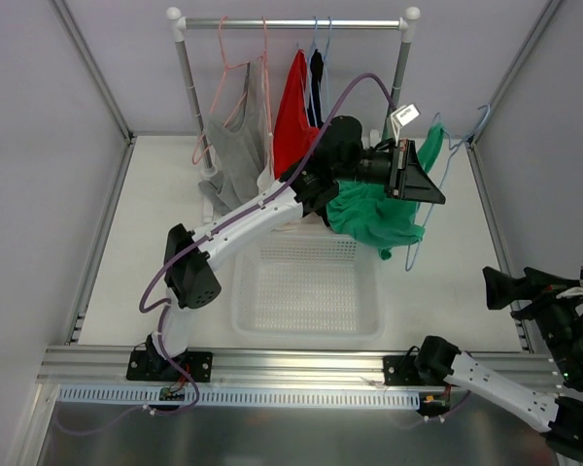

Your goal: Remove the tank top from the hanger

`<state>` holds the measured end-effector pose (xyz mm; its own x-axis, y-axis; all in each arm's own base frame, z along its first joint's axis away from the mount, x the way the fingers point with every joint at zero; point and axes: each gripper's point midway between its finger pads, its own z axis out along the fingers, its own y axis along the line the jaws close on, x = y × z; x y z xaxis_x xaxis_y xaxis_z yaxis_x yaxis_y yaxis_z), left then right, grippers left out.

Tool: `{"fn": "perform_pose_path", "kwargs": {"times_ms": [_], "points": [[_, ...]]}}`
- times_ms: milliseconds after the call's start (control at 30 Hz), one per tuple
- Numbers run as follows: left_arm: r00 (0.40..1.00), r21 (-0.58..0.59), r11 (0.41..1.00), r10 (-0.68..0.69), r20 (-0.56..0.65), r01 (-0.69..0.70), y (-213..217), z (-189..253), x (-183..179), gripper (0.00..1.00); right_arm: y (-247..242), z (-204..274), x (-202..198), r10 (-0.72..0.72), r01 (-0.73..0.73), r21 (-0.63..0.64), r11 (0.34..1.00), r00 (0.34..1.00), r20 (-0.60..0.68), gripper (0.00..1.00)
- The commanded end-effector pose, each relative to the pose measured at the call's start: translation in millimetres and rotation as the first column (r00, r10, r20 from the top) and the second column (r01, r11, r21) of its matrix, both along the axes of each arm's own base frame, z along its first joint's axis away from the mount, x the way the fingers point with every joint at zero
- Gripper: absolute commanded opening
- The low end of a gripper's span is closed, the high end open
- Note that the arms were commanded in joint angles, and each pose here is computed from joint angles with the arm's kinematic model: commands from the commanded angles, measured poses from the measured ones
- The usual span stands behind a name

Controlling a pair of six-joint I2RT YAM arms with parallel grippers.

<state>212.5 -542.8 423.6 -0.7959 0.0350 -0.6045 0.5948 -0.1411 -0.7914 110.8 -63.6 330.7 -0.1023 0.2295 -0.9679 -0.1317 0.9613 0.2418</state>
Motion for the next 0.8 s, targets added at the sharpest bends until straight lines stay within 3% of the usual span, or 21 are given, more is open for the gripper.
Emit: {"fn": "perform_pose_path", "kwargs": {"times_ms": [0, 267, 467, 533, 633, 767], "points": [[0.987, -0.084, 0.988, -0.124, 0.106, 0.133, 29, 50, -34, 0.00, 0, 23, 19, -0.125, 0.125, -0.086, 0.988, 0.992, 0.008, 0.96], [0.959, -0.048, 0.964, -0.252, 0.129, 0.260, 43, 40, -47, 0.00, 25, 52, 48, -0.027, 0.042, -0.229, 0.973, 0.997, 0.070, 0.96], [0.973, -0.031, 0.979, -0.194, 0.123, 0.200, 54, 33, -20, 0.00, 28, 67, 82, -0.022, 0.050, -0.232, 0.971, 0.993, 0.120, 0.94], [0.980, -0.023, 0.984, -0.171, 0.106, 0.174, 53, 28, -9, 0.00, 44, 64, 90, 0.111, -0.083, -0.226, 0.971, 0.988, 0.112, 0.95], [0.985, -0.017, 0.989, -0.145, 0.094, 0.147, 50, 22, 2, 0.00, 28, 66, 85, 0.003, 0.023, -0.223, 0.975, 0.993, 0.117, 0.99], [0.984, -0.015, 0.991, -0.129, 0.119, 0.132, 50, 20, 6, 0.00, 31, 83, 75, -0.071, 0.116, -0.337, 0.934, 0.987, 0.143, 1.00]]}}
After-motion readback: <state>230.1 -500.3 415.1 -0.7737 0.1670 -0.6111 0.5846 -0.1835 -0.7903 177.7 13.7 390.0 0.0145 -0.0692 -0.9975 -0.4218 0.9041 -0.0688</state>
